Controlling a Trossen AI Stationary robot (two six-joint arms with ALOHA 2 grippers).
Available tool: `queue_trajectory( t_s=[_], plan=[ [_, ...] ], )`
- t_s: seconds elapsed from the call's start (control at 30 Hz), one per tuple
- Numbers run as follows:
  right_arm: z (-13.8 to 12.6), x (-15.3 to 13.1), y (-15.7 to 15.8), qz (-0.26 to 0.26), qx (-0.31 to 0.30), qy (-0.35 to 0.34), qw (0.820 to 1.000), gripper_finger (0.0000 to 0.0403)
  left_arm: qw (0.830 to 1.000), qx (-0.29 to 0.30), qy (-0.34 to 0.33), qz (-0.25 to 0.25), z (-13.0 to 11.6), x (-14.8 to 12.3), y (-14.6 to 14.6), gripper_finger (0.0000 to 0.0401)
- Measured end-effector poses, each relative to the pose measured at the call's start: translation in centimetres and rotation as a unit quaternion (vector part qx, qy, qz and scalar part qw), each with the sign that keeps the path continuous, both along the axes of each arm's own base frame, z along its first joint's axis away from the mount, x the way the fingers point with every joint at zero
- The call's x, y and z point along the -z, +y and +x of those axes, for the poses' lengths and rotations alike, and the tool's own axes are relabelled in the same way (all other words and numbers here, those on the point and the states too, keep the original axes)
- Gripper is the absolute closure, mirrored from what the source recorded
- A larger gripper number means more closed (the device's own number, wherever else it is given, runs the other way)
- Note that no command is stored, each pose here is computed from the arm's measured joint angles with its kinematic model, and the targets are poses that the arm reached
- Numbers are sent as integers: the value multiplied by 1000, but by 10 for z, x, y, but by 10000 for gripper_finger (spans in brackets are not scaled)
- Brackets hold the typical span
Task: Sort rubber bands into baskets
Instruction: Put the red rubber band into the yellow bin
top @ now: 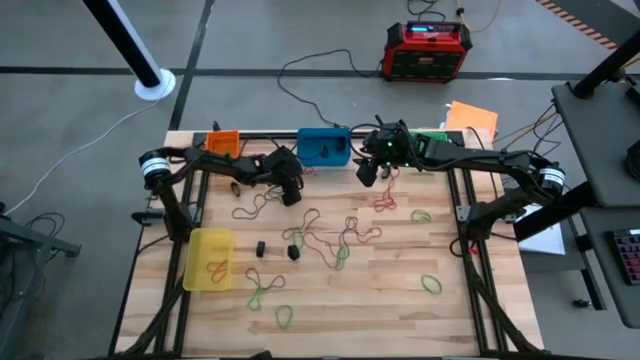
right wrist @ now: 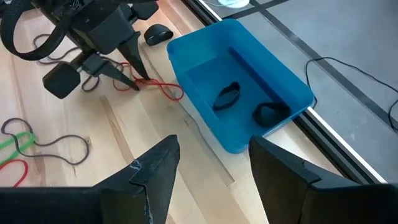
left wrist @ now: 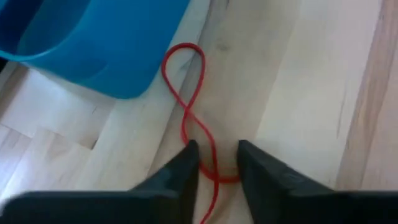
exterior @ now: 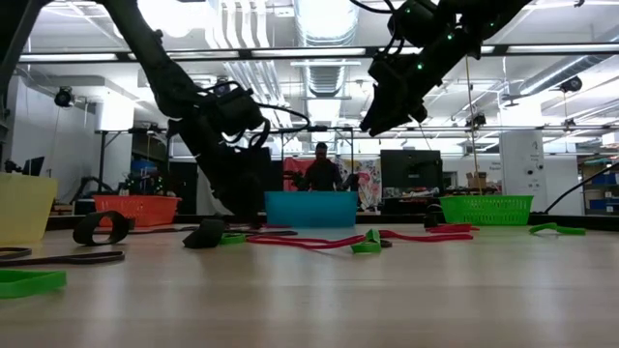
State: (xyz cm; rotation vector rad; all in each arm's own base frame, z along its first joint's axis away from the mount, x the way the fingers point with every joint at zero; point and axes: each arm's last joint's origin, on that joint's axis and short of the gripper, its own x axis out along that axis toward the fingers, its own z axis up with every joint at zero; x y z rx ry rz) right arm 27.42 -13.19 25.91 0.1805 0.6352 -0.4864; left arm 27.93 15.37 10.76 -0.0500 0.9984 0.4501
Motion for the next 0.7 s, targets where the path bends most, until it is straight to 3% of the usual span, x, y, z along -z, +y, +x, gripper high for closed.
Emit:
queue_trajectory(
  t_s=[0.1,0.37,0.7],
  plan=[
    [0,1,0,1,0,2,1000,213,1000,-2,0,8,0,0,1,389],
    [-3,12,3,8,-2,17,1000,213,1000,15,8,-14,-8,-20,-12,401],
    [-6,21,5,13,-3,28,1000,213,996,61,-65,3,-21,-89,-50,401]
  ],
)
